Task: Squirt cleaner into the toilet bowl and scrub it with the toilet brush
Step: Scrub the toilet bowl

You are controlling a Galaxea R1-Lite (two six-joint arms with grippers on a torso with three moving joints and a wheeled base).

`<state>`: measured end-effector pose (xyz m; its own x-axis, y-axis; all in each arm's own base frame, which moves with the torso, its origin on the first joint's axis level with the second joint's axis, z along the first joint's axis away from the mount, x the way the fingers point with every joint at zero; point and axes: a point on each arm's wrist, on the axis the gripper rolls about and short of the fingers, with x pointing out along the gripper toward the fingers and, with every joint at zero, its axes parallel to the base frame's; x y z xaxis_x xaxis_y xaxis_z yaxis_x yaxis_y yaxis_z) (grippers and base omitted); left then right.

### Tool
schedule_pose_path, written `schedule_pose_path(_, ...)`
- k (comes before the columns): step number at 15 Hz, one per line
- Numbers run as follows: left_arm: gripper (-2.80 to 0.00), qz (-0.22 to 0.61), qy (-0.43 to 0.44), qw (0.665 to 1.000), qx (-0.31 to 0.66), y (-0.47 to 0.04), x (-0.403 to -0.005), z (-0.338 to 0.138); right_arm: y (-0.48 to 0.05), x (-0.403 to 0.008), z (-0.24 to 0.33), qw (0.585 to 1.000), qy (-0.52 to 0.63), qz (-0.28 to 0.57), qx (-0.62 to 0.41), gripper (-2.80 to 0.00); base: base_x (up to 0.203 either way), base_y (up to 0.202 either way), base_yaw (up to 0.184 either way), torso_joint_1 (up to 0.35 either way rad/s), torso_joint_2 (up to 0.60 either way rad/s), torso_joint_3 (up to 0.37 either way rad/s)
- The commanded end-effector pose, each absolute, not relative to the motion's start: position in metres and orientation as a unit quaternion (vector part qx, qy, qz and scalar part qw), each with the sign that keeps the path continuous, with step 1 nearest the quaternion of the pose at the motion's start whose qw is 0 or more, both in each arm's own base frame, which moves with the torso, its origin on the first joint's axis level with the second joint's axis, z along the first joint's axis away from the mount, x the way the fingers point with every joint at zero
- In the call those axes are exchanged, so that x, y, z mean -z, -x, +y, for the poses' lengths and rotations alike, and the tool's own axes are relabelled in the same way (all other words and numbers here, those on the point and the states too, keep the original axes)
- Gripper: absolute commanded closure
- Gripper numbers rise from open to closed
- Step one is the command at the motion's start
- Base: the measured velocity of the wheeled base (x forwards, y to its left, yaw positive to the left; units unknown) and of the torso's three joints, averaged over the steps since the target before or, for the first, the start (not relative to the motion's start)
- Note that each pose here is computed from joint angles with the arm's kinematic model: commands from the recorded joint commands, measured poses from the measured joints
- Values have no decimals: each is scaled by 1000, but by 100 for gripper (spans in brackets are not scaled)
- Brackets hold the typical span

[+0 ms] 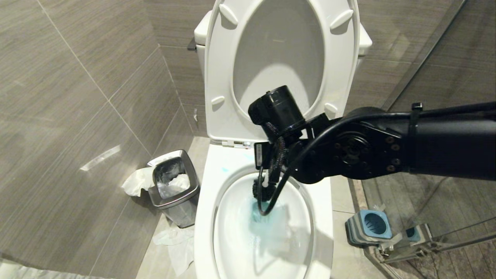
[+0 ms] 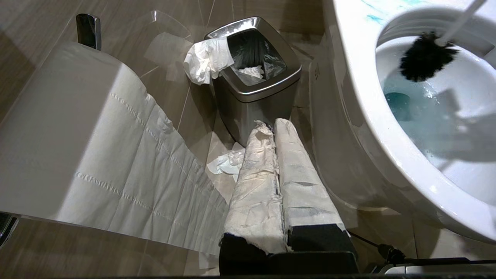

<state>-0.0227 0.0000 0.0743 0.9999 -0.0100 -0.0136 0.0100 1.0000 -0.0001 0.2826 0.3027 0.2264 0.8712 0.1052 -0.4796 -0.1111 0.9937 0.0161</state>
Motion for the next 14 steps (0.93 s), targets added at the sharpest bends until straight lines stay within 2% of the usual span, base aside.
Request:
schedule_pose_path(1, 0, 7, 0, 1000, 5, 23, -74, 0, -276, -210, 336, 962, 24, 257, -87, 0, 0, 0, 0, 0, 0, 0)
schedule_pose_path(6, 0, 7, 0, 1000, 5, 23, -74, 0, -228, -217, 351, 952, 29, 275, -128, 0, 0, 0, 0, 0, 0, 0)
schedule_pose_path(12, 0, 7, 0, 1000, 5, 23, -74, 0, -184, -226, 294, 939, 22, 322, -118, 0, 0, 0, 0, 0, 0, 0)
schedule_pose_path(14, 0, 7, 0, 1000, 5, 23, -74, 0, -186, -230, 270, 940, 12, 326, -96, 0, 0, 0, 0, 0, 0, 0)
